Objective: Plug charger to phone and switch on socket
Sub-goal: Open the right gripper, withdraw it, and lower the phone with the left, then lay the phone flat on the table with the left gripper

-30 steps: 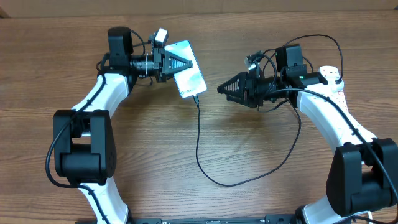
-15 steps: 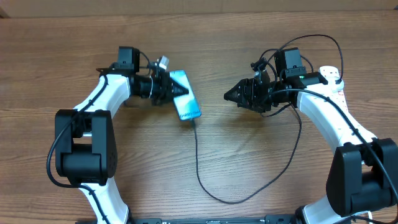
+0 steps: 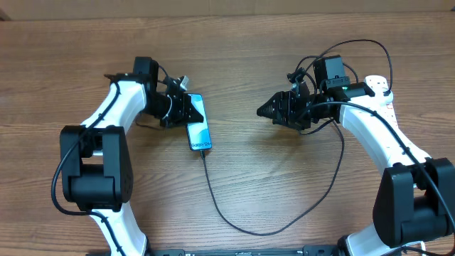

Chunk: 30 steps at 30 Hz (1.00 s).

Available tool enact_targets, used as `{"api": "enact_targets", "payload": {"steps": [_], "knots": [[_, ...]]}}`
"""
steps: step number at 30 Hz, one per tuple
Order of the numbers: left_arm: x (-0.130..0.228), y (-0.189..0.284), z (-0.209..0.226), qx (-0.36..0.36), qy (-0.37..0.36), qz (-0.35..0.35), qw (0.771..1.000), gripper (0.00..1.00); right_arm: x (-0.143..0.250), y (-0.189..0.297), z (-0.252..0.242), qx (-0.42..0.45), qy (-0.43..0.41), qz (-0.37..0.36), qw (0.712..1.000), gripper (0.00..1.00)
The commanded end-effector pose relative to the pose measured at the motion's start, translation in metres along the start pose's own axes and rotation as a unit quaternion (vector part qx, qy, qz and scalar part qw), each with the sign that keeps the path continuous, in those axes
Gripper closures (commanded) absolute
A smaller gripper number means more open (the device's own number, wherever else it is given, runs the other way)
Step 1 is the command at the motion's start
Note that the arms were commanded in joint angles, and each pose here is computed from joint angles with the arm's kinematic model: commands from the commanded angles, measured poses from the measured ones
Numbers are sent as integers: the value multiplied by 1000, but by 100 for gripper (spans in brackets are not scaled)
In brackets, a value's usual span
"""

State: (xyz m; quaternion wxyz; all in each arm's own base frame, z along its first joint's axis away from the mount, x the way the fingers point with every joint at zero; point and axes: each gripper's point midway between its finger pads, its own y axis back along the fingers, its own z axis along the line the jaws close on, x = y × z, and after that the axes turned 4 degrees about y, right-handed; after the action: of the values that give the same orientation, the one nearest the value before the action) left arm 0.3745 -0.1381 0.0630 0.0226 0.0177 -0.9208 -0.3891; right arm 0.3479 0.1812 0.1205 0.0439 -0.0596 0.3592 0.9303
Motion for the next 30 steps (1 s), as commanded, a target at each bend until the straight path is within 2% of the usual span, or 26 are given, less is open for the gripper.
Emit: {"api": "enact_targets", "payload": {"steps": [1, 6, 13, 18, 30], "knots": [[-17, 18, -3, -25, -25, -23, 999, 96, -9, 5, 5, 0, 13, -13, 1000, 34], [-12, 14, 3, -30, 21, -12, 999, 96, -7, 5, 4, 0, 11, -11, 1000, 34], [-13, 3, 15, -32, 35, -2, 999, 96, -7, 5, 4, 1, 10, -11, 1000, 34], [-11, -8, 25, -34, 91, 11, 995, 96, -7, 5, 4, 1, 10, -11, 1000, 34], [-15, -12, 38, -58, 91, 6, 994, 96, -6, 5, 4, 1, 9, -9, 1000, 34]]}}
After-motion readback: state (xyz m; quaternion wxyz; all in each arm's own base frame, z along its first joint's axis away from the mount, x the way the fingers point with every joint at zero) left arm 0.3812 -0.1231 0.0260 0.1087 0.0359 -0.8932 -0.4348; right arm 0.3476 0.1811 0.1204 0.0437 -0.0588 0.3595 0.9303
